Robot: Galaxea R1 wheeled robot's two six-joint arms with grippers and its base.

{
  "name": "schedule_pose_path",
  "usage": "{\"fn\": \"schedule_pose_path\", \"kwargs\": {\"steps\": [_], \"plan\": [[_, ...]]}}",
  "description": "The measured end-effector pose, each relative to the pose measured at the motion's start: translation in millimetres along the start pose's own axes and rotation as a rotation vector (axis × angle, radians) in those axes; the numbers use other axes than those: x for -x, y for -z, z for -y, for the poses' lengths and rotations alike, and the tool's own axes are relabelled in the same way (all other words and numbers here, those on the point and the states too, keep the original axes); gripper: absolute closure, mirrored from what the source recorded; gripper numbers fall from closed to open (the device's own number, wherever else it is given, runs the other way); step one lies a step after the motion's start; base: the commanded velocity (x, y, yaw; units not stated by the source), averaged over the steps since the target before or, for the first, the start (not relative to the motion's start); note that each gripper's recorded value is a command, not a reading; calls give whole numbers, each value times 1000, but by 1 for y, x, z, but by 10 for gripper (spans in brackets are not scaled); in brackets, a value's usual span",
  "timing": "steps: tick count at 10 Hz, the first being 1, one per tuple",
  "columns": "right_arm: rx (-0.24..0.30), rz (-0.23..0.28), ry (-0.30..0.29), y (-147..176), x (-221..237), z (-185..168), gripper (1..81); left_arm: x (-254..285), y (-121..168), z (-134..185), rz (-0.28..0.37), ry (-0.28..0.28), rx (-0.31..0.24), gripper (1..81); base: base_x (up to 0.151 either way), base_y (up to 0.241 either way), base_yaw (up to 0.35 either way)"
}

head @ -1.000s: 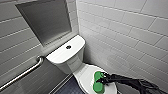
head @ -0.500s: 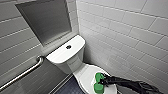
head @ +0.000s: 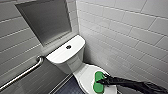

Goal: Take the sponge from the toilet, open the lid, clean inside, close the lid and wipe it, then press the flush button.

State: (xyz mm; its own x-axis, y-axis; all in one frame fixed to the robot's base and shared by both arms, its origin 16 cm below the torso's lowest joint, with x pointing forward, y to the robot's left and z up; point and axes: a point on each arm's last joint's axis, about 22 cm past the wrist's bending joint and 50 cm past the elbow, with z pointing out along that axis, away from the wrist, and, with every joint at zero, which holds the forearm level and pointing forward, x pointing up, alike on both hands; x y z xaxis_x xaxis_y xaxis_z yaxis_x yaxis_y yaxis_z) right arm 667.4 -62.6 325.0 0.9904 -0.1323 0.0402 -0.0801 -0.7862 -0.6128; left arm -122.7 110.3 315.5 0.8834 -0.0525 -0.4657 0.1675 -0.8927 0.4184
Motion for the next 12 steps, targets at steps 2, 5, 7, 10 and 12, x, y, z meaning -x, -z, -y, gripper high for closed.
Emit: {"fn": "schedule_pose_path", "kwargs": {"steps": [2,5,7,10,12], "plan": [[-46,16,15,20,13,-2,10,0,0,-2,-1,-2,3,10,0,0,0],[-89,-19,16,38,12,-1,811,1,0,-2,2,-1,4,10,0,0,0],[-72,-39,4,41,10,-14,10,0,0,-3,2,-1,5,10,0,0,0],[-82,-45,3,36,10,-7,10,0,-1,-4,2,-2,7,10,0,0,0],[-80,-46,2,37,9,-9,10,0,-1,-4,2,-1,8,10,0,0,0]]}}
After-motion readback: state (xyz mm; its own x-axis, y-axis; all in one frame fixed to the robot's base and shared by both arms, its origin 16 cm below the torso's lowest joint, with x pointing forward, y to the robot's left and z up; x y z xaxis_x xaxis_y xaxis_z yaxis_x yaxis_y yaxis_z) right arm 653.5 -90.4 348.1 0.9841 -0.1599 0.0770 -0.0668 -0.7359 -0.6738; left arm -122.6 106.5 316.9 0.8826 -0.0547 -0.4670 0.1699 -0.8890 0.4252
